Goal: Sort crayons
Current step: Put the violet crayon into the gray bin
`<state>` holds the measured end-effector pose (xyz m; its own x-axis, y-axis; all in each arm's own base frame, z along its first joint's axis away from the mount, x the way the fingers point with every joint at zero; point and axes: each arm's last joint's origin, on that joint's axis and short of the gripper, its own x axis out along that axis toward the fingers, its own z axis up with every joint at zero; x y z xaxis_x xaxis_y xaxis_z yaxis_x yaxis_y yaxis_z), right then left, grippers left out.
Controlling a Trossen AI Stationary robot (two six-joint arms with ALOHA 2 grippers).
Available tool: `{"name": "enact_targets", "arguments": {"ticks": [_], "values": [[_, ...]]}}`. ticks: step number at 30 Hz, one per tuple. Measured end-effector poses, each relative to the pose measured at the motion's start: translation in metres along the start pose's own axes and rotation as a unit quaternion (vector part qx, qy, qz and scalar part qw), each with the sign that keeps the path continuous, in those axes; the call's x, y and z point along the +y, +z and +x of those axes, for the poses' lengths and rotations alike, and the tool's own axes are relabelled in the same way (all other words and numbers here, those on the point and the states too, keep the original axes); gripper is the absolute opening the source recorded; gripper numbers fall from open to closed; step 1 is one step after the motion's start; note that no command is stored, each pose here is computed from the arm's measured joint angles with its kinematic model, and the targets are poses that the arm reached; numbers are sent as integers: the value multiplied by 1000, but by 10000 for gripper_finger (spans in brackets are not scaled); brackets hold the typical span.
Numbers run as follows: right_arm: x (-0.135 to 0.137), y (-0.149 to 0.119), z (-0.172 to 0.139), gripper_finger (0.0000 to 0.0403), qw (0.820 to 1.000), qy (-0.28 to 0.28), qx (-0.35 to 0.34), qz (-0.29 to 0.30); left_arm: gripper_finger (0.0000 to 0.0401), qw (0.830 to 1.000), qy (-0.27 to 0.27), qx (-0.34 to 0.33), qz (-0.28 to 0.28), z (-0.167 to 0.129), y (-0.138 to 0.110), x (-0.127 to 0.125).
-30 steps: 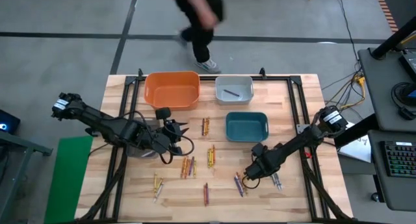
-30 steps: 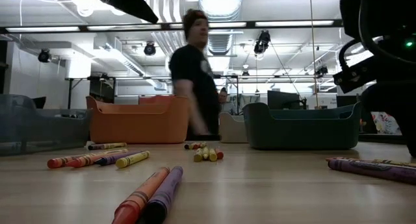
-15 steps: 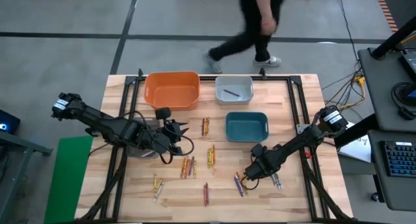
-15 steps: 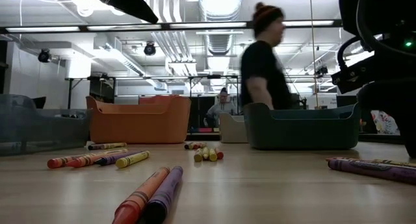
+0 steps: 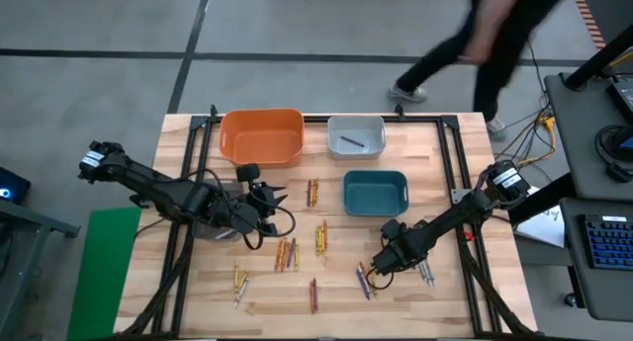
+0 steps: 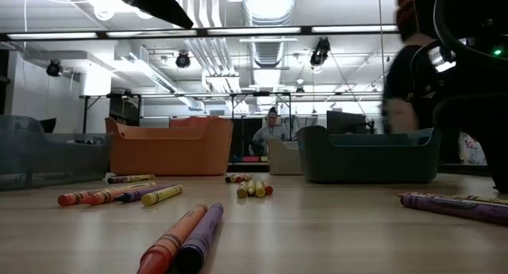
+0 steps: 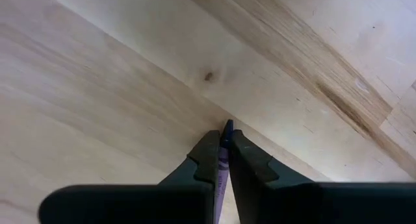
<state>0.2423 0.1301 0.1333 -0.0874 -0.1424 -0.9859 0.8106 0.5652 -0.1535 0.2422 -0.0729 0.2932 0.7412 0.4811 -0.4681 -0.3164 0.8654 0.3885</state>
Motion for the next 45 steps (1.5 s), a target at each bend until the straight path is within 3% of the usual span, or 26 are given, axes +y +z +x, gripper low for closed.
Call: {"name": "enact_targets", "arguments": {"ticks": [9, 14, 21, 29, 34, 40, 45], "values": [[2, 6, -28, 17, 995, 67, -70, -4, 70, 1000, 0, -1, -8, 0, 0, 0], [-1, 11, -55, 17, 982, 132, -133, -25, 70, 1000, -1, -1, -14, 0, 0, 0], [-11, 20, -96, 17, 934, 205, -288, -51, 70, 999, -6, -4, -38, 1, 1, -1], [-31, 39, -126, 17, 874, 161, -454, -58, 70, 999, -12, -8, -28, 3, 3, -1], [-40, 65, -135, 17, 863, 124, -480, -93, 70, 1000, 1, -13, -8, 14, 8, 11], [-55, 119, -134, 17, 853, 127, -476, -173, 59, 997, -59, -27, 37, 43, 14, 43], [-82, 173, -127, 17, 819, 175, -499, -223, 42, 997, -71, -26, 30, 67, 9, 86]]}}
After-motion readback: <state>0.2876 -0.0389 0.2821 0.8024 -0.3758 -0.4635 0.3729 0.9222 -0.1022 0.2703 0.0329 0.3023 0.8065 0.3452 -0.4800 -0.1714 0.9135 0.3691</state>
